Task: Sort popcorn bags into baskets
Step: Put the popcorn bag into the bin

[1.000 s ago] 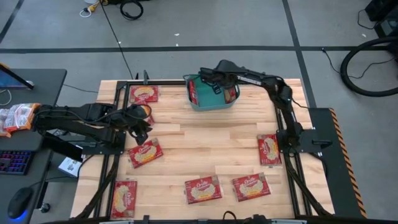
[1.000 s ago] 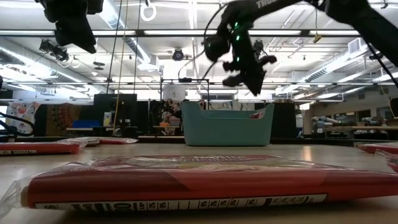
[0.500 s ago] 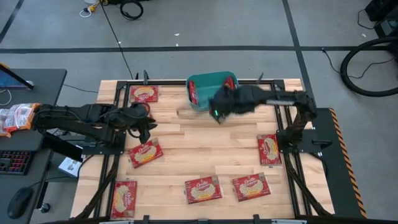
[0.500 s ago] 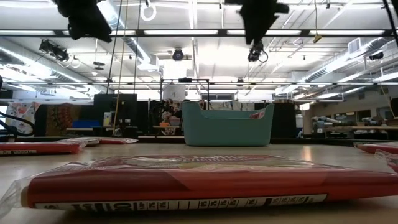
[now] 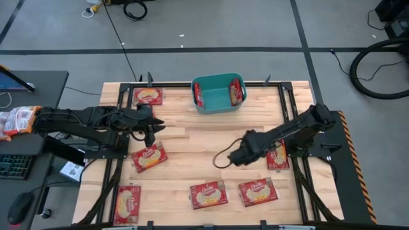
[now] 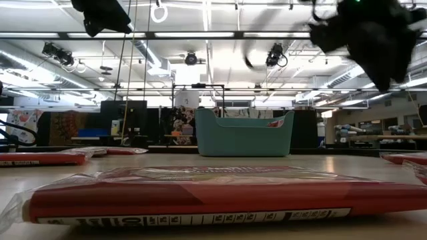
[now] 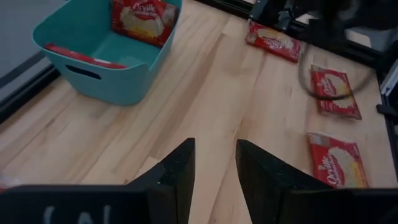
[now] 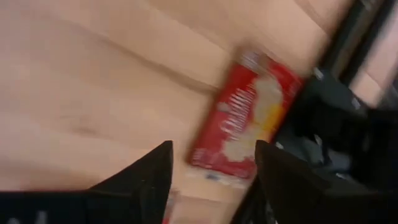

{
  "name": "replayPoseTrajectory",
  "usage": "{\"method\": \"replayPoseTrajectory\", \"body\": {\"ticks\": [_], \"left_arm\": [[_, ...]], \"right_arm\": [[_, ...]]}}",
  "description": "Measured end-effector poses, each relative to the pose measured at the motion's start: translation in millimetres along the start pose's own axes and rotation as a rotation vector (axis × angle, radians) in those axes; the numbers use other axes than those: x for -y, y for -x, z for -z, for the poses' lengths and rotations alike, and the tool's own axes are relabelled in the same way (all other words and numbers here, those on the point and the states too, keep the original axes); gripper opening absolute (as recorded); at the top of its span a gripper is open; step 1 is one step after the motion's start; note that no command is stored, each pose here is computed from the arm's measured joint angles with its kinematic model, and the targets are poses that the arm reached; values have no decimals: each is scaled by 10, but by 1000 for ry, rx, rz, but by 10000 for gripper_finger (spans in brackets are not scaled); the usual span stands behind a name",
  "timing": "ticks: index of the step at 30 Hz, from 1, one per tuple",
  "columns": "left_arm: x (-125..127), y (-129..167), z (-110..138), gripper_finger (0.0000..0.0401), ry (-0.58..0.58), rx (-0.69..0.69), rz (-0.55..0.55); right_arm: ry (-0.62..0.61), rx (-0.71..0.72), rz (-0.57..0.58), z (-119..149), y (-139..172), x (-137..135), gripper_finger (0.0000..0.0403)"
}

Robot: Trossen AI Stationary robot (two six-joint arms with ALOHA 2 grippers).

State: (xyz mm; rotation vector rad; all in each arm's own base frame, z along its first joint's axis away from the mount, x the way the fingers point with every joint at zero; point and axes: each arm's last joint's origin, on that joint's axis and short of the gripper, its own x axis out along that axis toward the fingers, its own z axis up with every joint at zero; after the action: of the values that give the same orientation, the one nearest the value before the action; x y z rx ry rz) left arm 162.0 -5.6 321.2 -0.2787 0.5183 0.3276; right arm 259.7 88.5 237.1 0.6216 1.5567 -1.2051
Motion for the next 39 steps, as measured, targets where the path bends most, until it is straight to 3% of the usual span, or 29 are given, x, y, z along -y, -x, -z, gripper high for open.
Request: {"method": "replayPoseTrajectory", "body": {"ticks": [6, 16, 21, 25, 29, 34, 36, 39], "left_arm": [[12, 0, 5, 121, -34, -16, 41], [25, 1, 10, 121, 6, -36, 85], [27, 2, 11, 121, 7, -40, 94], [30, -2, 9, 121, 8, -39, 95], [51, -4, -29, 121, 20, -4, 124], [112, -10, -125, 121, 30, 74, 217], [128, -14, -141, 121, 16, 85, 242], [152, -54, -155, 121, 11, 87, 258]], "right_arm": [[-72, -69, 120, 102, -468, 42, 242], [-111, -155, 51, 130, -1062, 11, 229], [-93, -161, 24, 139, -1192, 17, 223], [-76, -138, 18, 136, -1226, 26, 195], [3, -121, 7, 131, -1229, 18, 145], [91, -116, 10, 129, -1232, 23, 54], [186, -101, -2, 128, -1191, 1, 20], [387, 19, -50, 123, -1017, -108, 17]]}}
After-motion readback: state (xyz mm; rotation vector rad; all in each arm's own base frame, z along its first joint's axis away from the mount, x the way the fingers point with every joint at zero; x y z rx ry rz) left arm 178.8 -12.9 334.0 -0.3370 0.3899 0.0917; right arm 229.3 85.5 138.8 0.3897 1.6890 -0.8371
